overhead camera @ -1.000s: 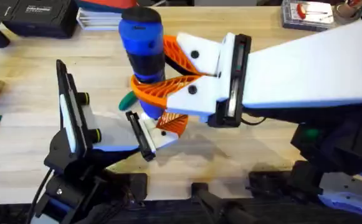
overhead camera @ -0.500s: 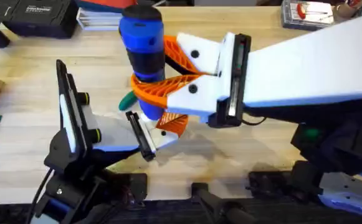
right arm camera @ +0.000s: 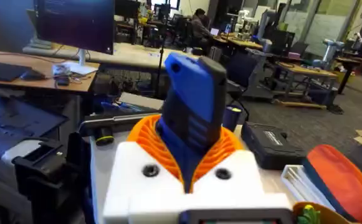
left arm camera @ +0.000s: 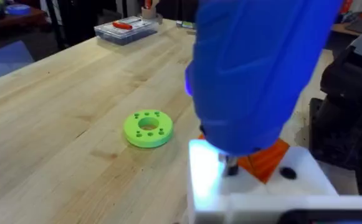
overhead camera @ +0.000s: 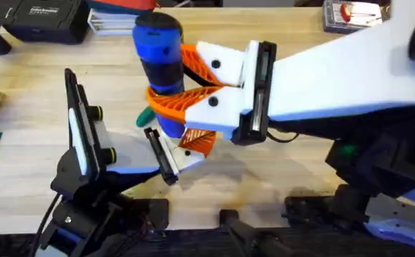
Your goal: Pick up the gripper from the table and insert it into the empty holder that is missing its gripper. Then pick up a screw, insert it into the mounting hole, and use the screwdriver to tighten it. Finally, clean up the table by picking up the vegetable and placing it into the bucket.
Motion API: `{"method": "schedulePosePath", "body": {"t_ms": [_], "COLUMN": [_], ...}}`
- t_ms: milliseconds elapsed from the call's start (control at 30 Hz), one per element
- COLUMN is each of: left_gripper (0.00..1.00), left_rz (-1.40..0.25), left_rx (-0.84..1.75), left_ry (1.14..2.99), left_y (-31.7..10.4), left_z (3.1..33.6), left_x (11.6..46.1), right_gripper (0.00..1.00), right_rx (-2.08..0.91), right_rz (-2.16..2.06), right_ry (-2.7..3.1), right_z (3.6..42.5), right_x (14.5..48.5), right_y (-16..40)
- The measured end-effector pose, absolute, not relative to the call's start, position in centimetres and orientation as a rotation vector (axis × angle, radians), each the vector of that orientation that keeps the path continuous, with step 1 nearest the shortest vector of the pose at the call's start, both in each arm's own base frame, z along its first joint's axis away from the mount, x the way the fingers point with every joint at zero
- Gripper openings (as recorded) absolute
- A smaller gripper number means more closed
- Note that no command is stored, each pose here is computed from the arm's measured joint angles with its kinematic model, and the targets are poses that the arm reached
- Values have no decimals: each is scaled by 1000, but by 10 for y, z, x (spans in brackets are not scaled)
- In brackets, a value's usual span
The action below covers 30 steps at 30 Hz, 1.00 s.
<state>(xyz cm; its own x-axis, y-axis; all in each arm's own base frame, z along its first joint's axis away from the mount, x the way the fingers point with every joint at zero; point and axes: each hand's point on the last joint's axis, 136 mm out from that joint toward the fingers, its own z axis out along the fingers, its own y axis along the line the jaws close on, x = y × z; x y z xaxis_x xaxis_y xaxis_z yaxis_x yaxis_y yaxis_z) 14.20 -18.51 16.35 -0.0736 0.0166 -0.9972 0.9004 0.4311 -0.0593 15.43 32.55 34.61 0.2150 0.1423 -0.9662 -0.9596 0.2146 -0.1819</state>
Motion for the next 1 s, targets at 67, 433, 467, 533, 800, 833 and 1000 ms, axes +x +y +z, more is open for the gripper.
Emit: {"method": "schedulePosePath", "body": {"t_ms": [67,433,467,533,800,833,1000], "left_gripper": [12,12,12,12,12,12,12], "left_rz": [-905,-905,-905,-905,-905,-905,-905], "left_rx": [863,863,863,863,863,863,863], "left_ry": [1460,1460,1460,1459,1460,1460,1459], "left_y": [-185,-185,-185,-185,-185,-185,-185], "left_z": [164,164,164,164,164,164,164], "left_x": [142,142,142,142,142,142,142], "right_gripper": [28,28,28,28,28,28,28], "right_rx": [-1033,-1011,-1012,-1017,-1029,-1030,-1029], "right_rz": [991,990,990,991,988,987,987], "right_ry": [1032,980,980,995,1015,1016,1014], "right_z": [346,365,365,362,353,353,353], "right_x": [154,145,144,144,149,149,149], "right_y": [325,313,312,313,319,319,319]}}
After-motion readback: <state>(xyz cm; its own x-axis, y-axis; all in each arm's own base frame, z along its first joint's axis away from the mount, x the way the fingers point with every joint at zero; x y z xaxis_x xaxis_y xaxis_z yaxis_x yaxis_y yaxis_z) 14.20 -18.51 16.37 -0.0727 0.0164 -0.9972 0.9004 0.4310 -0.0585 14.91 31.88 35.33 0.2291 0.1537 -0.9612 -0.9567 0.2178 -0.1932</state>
